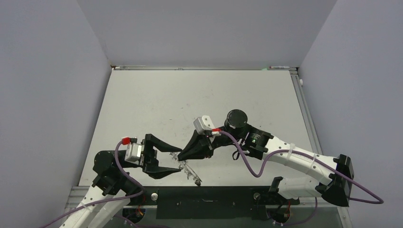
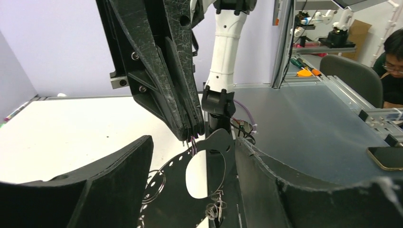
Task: Put the keys on the keyring
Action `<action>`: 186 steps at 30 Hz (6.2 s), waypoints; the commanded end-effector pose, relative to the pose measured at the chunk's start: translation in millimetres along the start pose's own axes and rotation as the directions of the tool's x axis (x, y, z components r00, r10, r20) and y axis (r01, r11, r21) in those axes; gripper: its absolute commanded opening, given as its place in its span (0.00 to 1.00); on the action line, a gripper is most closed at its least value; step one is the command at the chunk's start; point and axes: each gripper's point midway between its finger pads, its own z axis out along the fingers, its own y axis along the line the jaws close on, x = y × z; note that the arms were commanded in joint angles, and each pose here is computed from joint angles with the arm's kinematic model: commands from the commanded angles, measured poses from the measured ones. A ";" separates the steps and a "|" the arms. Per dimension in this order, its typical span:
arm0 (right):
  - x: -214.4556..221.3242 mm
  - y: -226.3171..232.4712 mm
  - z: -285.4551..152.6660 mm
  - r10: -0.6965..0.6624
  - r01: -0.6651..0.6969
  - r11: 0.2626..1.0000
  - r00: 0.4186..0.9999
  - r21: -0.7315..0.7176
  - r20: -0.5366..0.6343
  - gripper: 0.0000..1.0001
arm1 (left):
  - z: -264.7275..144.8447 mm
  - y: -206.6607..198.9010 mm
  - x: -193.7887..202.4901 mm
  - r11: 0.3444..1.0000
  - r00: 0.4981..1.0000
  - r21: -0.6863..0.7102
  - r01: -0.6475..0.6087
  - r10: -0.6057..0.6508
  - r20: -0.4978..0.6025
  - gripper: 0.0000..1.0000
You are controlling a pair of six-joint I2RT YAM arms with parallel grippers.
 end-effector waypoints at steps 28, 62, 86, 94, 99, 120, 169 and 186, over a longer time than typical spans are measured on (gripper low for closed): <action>-29.8 -9.4 -3.1 -0.105 0.097 0.991 0.990 0.090 0.089 0.05 | 0.6 21.2 -24.4 0.990 0.995 -0.117 -0.073 0.080 0.061 0.00; -20.3 -15.5 -33.3 -0.072 0.073 0.996 0.997 0.042 -0.026 0.35 | -1.8 13.1 -27.2 0.989 0.989 -0.092 -0.115 0.123 0.079 0.00; -20.7 -21.7 -17.4 -0.023 0.023 0.999 1.000 0.023 0.007 0.27 | -1.5 11.7 -23.1 0.991 0.991 -0.077 -0.110 0.115 0.067 0.00; -17.2 -13.8 -12.8 -0.024 0.024 1.000 1.000 -0.020 -0.003 0.15 | -1.9 12.8 -22.9 0.990 0.991 -0.084 -0.113 0.119 0.064 0.00; -10.8 -10.0 -11.5 -0.015 0.014 0.999 1.000 -0.033 -0.025 0.05 | -1.7 13.2 -23.1 0.990 0.991 -0.085 -0.113 0.119 0.064 0.00; 34.2 -50.0 -43.0 0.015 0.192 0.916 0.860 0.351 -0.511 0.05 | -7.0 43.0 -10.8 0.964 0.989 -0.222 -0.145 0.136 -0.056 0.50; 12.7 -31.7 -35.4 -0.042 0.256 0.908 0.843 0.331 -0.537 0.05 | 8.2 53.6 36.7 0.979 0.979 -0.203 -0.032 -0.011 -0.206 0.17; -54.9 -28.6 -42.0 -0.215 0.278 0.822 0.960 0.496 -0.181 0.66 | 2.7 27.7 -31.8 0.975 0.994 -0.217 -0.054 0.072 0.077 0.00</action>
